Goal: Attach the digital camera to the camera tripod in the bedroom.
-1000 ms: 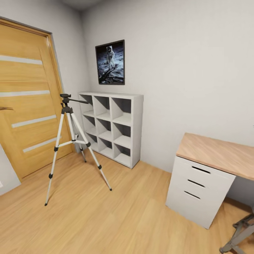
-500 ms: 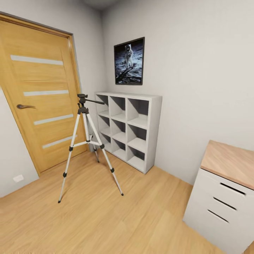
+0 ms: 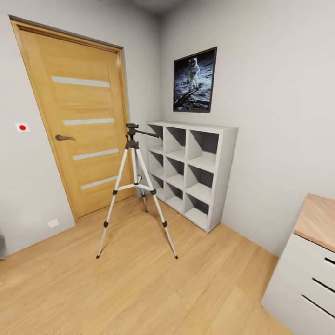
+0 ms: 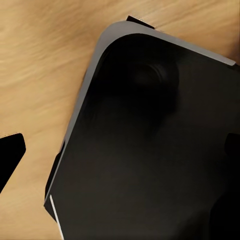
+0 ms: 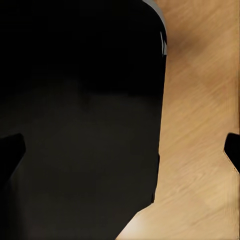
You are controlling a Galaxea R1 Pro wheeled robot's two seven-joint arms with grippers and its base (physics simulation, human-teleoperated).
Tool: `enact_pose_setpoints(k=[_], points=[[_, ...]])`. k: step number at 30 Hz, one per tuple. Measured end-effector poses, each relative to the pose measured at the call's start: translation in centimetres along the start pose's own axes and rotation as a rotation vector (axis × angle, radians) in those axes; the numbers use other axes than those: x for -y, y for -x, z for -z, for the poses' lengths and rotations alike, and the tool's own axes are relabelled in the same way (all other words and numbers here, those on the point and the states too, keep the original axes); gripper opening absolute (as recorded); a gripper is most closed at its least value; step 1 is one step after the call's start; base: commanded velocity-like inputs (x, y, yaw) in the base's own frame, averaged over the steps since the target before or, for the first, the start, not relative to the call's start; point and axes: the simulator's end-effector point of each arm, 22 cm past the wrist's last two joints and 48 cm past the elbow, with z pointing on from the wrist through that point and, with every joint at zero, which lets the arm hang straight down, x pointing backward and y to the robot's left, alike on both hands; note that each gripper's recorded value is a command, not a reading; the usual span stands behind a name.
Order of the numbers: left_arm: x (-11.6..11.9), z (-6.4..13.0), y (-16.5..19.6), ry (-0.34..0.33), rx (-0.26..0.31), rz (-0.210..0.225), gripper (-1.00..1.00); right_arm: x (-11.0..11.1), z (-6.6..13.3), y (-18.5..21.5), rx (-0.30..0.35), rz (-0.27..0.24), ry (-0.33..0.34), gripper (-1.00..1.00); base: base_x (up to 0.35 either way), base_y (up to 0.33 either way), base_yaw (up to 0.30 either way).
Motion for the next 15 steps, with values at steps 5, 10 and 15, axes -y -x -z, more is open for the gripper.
enact_pose_setpoints(k=[5, 10, 15], points=[[-0.03, 0.00, 0.01, 0.001, 0.000, 0.011, 1.00, 0.45, 0.00, 0.01, 0.001, 0.007, -0.006, 1.00, 0.001, 0.000, 0.275], [0.12, 0.01, -0.11, 0.000, -0.002, 0.063, 1.00, 0.63, 0.00, 0.02, 0.001, 0.034, -0.007, 1.00, 0.000, 0.000, 0.276], [0.12, 0.00, -0.13, 0.001, -0.003, 0.100, 1.00, 0.74, 0.00, 0.02, 0.001, 0.042, -0.009, 1.00, 0.000, 0.000, 0.278]])
